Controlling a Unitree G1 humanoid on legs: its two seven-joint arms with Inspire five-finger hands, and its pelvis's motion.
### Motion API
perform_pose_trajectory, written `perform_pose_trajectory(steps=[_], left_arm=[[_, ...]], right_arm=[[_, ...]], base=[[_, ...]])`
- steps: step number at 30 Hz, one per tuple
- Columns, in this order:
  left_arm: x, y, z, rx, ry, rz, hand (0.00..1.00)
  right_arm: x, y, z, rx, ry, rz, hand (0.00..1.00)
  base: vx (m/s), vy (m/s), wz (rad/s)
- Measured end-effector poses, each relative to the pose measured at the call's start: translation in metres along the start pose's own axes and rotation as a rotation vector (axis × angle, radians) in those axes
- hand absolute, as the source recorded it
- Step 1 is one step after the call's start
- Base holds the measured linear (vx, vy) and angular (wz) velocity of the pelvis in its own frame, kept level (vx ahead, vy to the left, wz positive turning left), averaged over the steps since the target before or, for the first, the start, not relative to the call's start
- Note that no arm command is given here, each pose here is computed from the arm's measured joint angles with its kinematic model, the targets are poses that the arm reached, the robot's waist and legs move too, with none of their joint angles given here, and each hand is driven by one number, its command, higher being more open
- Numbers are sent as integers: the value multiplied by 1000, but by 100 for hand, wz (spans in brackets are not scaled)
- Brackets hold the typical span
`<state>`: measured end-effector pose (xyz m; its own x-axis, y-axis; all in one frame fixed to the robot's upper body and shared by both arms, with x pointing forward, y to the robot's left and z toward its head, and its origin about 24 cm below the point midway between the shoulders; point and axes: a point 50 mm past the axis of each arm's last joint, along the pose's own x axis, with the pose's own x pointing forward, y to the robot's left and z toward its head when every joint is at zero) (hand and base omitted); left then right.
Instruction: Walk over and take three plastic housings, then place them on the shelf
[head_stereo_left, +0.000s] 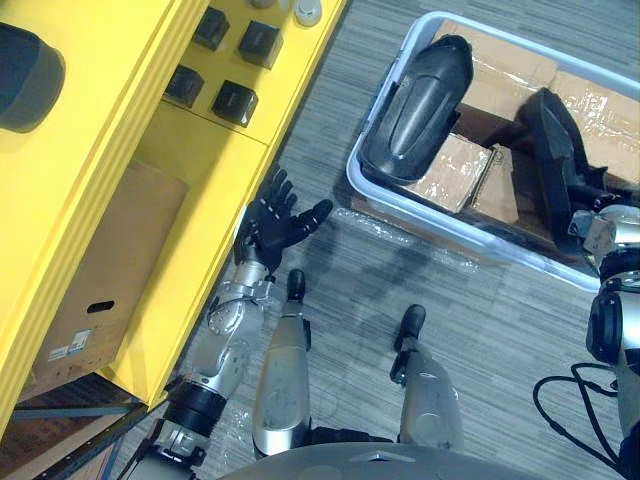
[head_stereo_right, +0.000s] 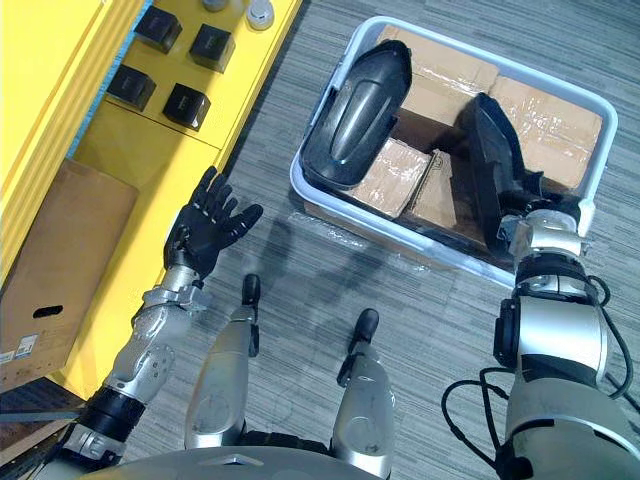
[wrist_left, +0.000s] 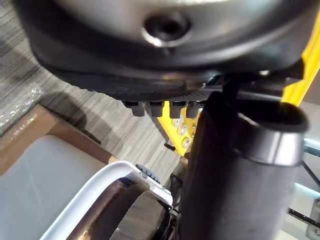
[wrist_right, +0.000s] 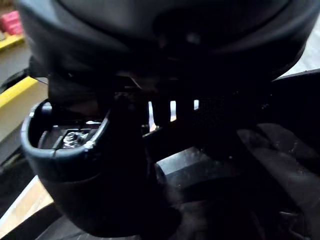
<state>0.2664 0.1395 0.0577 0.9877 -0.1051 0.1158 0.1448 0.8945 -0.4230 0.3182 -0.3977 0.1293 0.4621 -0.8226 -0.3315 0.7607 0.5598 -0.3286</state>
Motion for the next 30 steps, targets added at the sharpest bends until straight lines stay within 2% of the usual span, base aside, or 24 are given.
perform_pose_trajectory(steps=[3,9,15,18,21,26,30], left_arm=[[-6,5,-2,12,15,12,100],[-13,4,5,10,-10,-22,100],[-27,-7,19,1,-57,-125,100],[-28,-17,26,-8,-61,-196,100],[-28,-26,18,-53,30,-243,100],[-31,-53,-6,-109,175,-316,100],[-15,-66,-26,-173,235,-234,100]], right_arm=[[2,-6,-7,23,24,-60,0],[4,-18,-5,70,-92,-186,0],[-19,-22,35,73,-517,-258,0],[-40,-21,38,44,-732,-277,0],[-71,6,12,16,-875,-208,0],[-100,36,-35,-43,-895,-93,0],[-118,61,-60,-82,-893,15,0]], base=[[0,-13,-6],[4,-19,-4],[43,-16,-4],[50,-12,-7],[100,-13,-5],[100,-3,-9],[-11,-4,-12]])
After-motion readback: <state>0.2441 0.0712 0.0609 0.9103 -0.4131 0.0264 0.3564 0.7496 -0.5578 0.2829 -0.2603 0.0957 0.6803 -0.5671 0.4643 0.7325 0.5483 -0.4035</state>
